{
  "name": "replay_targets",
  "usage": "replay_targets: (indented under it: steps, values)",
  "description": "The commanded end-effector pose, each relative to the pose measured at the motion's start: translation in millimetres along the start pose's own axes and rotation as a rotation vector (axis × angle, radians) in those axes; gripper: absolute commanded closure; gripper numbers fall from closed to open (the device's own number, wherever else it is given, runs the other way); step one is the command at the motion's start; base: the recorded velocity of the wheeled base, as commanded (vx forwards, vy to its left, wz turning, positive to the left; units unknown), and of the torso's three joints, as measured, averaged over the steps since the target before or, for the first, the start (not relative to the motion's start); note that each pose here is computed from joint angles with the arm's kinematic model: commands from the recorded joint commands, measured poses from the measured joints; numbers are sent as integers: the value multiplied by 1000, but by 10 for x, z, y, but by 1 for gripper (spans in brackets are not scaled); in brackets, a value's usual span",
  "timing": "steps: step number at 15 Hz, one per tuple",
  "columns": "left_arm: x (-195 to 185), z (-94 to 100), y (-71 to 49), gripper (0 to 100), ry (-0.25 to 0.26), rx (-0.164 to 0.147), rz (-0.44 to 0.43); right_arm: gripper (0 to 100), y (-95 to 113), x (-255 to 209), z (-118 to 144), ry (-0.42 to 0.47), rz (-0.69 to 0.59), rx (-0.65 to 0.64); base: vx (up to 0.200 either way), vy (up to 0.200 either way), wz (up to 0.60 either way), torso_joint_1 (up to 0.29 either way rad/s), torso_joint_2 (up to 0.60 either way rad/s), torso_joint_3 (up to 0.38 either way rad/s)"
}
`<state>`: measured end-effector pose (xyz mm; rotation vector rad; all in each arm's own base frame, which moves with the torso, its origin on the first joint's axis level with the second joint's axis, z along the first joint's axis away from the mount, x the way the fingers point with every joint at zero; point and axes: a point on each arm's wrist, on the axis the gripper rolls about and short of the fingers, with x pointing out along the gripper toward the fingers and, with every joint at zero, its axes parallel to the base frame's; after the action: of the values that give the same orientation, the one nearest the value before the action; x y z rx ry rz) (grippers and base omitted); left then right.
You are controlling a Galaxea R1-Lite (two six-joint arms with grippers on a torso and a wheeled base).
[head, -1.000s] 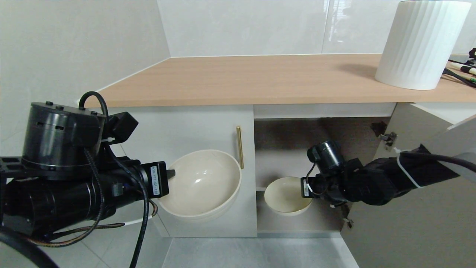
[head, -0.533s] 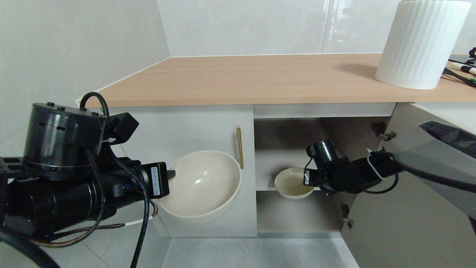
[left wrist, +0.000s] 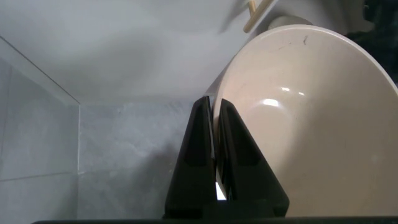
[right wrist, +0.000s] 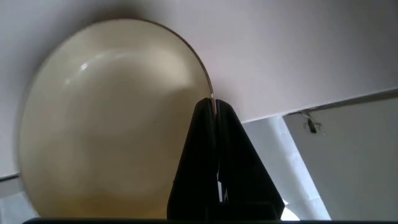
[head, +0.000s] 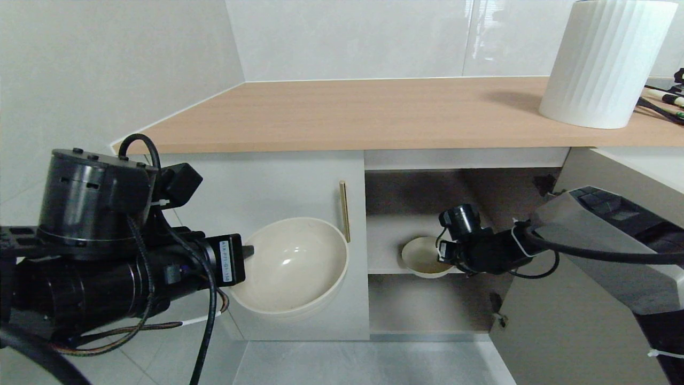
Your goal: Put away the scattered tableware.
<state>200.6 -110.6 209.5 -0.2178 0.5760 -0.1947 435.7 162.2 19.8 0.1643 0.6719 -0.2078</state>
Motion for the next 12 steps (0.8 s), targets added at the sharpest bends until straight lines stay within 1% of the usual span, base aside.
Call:
replay_targets:
  steps: [1,6,7,12]
  values:
    - [37,-10,-3,100,8,1,4,100,12,144,-48,-9,-30,2,0,0,0,0,0,0]
    - [43,-21,-3,100,12,3,6,100,65,303,-26,-50,-58,25,0,0,0,0,0,0]
    - [48,-22,-3,100,13,3,7,100,44,362,14,-72,-79,39,0,0,0,0,0,0]
    - [52,-22,-4,100,13,3,7,100,36,411,66,-92,-86,73,0,0,0,0,0,0]
